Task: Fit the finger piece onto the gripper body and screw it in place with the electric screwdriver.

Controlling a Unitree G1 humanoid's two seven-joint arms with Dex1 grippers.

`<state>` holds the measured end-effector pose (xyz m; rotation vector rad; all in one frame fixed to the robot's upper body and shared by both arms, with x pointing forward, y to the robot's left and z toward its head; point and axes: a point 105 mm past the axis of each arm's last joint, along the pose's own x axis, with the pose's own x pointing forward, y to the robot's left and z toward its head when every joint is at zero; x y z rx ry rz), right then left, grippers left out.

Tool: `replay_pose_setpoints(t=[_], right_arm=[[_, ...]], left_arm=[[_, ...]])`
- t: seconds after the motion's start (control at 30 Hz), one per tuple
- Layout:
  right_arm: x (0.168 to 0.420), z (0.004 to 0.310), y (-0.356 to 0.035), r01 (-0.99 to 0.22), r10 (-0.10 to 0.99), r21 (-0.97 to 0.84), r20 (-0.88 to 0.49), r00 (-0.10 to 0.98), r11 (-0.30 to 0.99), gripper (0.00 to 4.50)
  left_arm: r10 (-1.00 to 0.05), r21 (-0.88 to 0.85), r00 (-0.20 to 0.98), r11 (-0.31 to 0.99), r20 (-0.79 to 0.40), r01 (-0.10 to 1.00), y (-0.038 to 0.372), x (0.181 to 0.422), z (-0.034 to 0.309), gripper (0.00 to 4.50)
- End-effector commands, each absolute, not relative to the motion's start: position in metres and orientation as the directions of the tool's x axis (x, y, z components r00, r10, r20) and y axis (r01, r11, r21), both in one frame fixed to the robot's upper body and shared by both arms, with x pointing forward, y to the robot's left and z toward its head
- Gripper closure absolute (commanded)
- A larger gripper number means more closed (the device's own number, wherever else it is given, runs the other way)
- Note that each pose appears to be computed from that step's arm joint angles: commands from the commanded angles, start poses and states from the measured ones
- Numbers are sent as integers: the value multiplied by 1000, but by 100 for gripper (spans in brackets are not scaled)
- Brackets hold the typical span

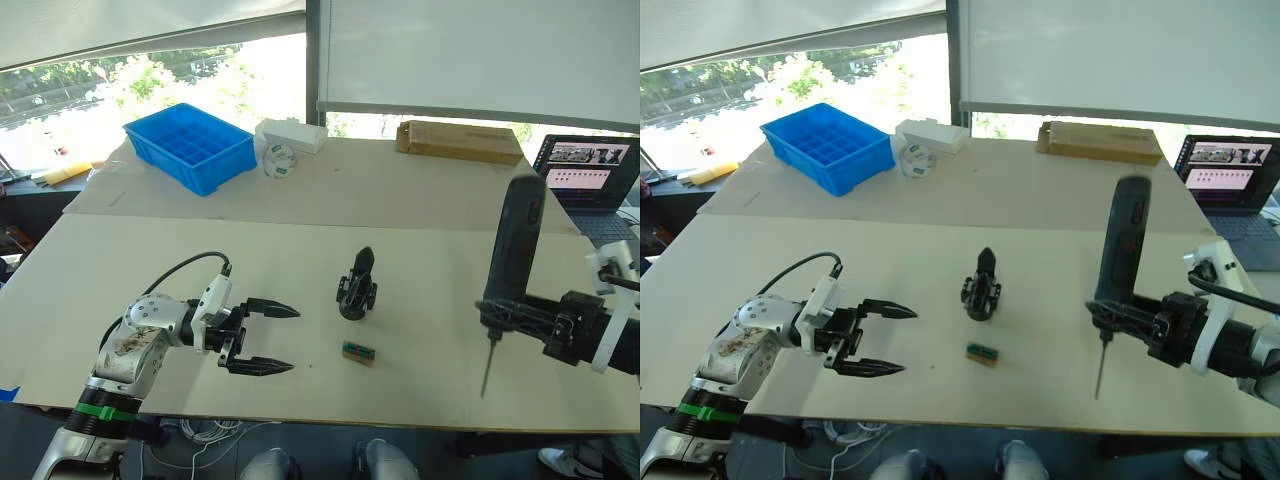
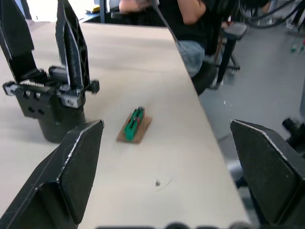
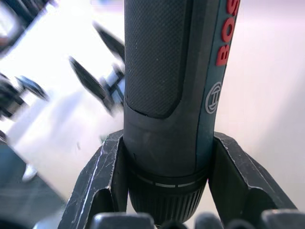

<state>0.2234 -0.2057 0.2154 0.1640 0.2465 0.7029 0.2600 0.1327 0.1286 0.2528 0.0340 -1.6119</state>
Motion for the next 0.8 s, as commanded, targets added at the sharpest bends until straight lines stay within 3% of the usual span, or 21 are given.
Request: replay_pose_setpoints(t=[0.03,0.1,0.17,0.33,0.8], right_arm=[[216,251,-173,-736,729,62,102,677,674,258],[216,263,-163,-741,707,40,269,654,670,258],[217,262,-149,-763,723,8,314,616,646,258],[216,244,-118,-801,850,-295,274,451,520,258],[218,220,-100,-837,910,-365,241,338,408,258]], left_arm=[[-981,187,-12,-49,-193,981,130,268,130,0],[-980,198,-7,-48,-199,979,125,270,126,0],[-980,196,-2,-42,-200,980,119,271,121,0],[-974,187,17,-26,-227,982,105,273,106,0],[-969,199,27,-24,-246,980,66,273,76,0]])
